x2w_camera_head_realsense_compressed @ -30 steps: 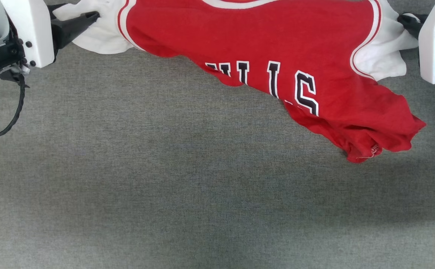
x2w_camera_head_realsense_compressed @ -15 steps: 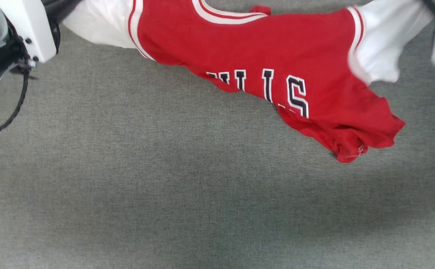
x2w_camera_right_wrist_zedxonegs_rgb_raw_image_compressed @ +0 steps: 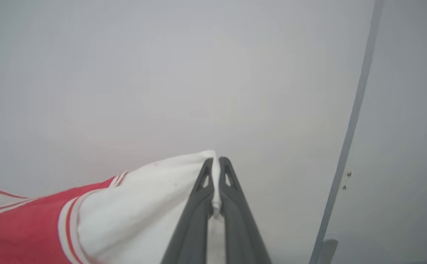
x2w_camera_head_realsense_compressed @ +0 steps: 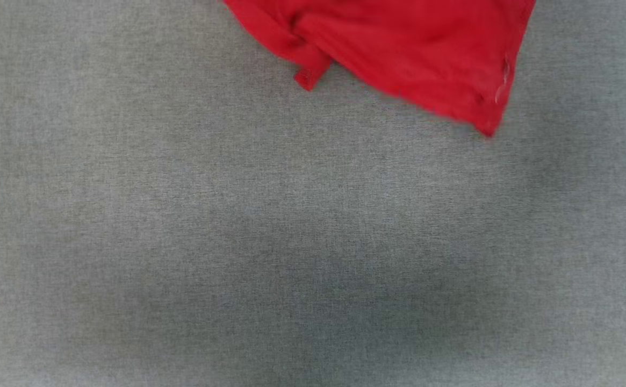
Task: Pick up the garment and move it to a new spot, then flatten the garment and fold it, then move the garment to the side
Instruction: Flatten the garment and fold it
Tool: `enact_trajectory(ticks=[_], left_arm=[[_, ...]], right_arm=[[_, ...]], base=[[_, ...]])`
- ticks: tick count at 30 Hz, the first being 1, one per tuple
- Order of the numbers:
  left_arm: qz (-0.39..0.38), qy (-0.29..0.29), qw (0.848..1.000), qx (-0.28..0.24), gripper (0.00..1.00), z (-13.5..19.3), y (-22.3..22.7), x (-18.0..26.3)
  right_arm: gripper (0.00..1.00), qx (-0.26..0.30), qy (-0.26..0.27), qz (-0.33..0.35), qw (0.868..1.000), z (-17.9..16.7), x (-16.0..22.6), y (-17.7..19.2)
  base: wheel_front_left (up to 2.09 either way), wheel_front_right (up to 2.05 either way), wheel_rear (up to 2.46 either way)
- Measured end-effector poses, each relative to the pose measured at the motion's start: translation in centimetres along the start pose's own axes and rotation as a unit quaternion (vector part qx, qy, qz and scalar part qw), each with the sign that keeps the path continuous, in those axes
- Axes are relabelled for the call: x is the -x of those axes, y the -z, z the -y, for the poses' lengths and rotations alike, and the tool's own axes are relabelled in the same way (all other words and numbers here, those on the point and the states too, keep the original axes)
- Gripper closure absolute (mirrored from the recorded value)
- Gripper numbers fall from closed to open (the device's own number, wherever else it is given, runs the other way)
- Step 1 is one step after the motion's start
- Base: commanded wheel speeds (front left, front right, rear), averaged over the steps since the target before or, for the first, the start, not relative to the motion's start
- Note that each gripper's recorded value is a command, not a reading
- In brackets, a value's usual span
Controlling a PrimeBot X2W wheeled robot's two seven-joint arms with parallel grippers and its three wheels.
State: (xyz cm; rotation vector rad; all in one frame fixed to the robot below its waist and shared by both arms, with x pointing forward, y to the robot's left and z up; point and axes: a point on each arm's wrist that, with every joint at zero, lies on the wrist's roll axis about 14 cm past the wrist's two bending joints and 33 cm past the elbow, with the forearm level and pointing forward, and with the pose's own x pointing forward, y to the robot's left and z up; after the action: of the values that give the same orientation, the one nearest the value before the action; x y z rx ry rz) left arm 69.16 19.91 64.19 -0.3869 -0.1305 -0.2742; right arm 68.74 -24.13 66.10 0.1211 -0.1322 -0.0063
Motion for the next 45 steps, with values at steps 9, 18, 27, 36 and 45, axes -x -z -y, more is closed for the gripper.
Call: enact_trajectory(ticks=[9, 18, 27, 36, 45], left_arm=[[0.125, 0.033, 0.991, 0.029, 1.00, 3.7, -9.1, -1.2], [0.027, 0.040, 0.995, 0.083, 1.00, 3.1, -0.6, 3.3], [-0.086, 0.020, 0.981, 0.173, 1.00, 2.8, 8.7, 14.2], [-0.171, -0.026, 0.957, 0.231, 1.00, 3.3, 15.4, 24.7], [-0.212, -0.078, 0.932, 0.284, 1.00, 3.3, 17.4, 30.8]], right_arm=[[1.00, -0.002, 0.022, 0.137, 0.990, -0.2, -0.3, -8.9], [1.00, 0.022, -0.009, 0.015, 1.000, -1.3, 2.0, 1.0], [1.00, 0.000, -0.054, -0.143, 0.988, -0.5, 12.5, 12.1], [1.00, -0.061, -0.061, -0.282, 0.956, 0.3, 23.9, 18.1], [1.00, -0.113, -0.035, -0.386, 0.915, 1.3, 32.3, 20.7]], base=[[0.00, 0.00, 0.00], [0.00, 0.00, 0.00], [0.00, 0.00, 0.00], [0.00, 0.00, 0.00], [0.00, 0.00, 0.00]])
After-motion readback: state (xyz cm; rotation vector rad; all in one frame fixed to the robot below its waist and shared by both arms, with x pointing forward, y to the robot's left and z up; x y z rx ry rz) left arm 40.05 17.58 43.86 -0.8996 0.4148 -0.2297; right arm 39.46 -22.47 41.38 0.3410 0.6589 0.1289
